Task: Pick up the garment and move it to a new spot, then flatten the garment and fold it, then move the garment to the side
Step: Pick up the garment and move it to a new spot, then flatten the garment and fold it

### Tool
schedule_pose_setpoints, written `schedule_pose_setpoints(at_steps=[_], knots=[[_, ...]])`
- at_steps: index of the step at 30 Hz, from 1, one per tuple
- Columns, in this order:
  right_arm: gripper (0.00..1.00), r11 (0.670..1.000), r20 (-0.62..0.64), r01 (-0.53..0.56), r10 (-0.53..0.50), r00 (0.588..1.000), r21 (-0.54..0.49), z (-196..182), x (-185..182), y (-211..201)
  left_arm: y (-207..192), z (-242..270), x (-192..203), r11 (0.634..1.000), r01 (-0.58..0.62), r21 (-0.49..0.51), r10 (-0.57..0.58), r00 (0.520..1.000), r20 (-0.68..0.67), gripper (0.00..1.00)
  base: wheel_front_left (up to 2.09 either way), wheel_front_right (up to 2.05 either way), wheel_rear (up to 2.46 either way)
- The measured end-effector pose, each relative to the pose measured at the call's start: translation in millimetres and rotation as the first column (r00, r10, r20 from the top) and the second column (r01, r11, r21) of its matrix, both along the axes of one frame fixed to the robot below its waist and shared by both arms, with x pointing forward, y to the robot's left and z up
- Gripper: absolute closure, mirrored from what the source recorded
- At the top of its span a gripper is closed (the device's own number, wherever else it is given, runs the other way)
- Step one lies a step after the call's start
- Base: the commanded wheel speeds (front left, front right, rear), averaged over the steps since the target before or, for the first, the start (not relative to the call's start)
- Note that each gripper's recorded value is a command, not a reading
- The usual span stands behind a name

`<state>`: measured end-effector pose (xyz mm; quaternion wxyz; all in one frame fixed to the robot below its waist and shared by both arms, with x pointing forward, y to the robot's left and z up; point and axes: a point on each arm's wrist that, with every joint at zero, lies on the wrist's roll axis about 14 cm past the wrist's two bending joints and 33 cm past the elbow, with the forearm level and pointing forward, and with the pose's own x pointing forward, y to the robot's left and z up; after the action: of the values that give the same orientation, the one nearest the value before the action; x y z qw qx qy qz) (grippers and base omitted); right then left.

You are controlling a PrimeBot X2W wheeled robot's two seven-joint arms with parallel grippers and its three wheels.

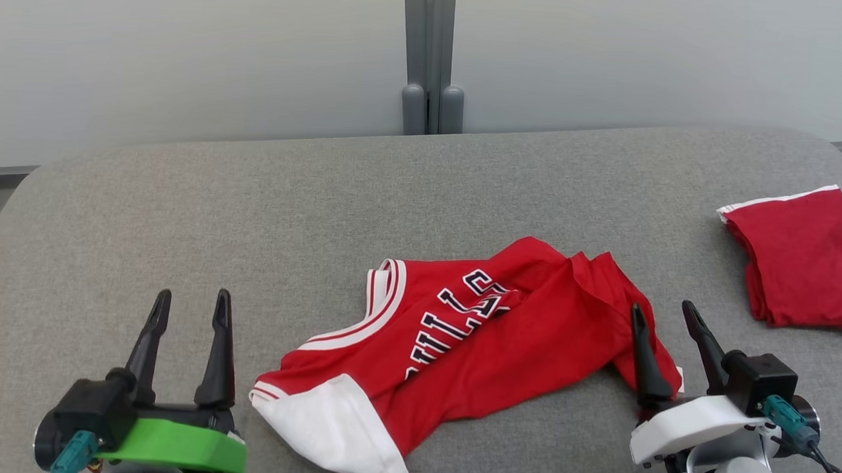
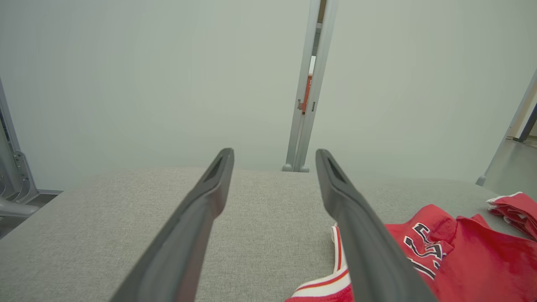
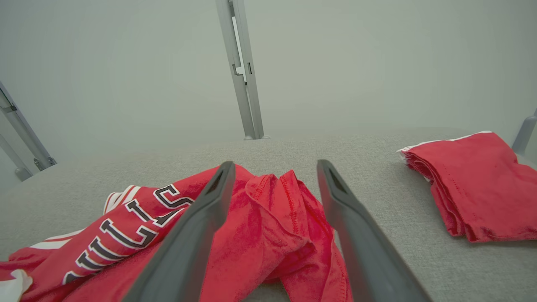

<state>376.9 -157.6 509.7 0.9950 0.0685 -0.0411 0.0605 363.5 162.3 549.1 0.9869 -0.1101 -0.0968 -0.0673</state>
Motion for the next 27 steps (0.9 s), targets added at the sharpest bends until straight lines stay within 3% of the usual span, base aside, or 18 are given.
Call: schedule_pose_setpoints(at_steps=[15, 27], knots=[[0.0, 1.0, -0.097, 0.016, -0.016, 0.995, -0.006, -29.9, -1.9, -5.3, -10.3, -34.4, -15.1, 0.999, 0.001, -0.033, -0.004, 0.996, -0.088, 0.0, 0.0, 0.0, 0.0], [0.0, 1.0, -0.324, -0.024, 0.024, 0.946, 0.005, -82.2, 23.3, 10.8, -13.5, -46.6, -20.0, 1.0, 0.007, -0.021, -0.009, 0.992, -0.127, 0.0, 0.0, 0.0, 0.0]])
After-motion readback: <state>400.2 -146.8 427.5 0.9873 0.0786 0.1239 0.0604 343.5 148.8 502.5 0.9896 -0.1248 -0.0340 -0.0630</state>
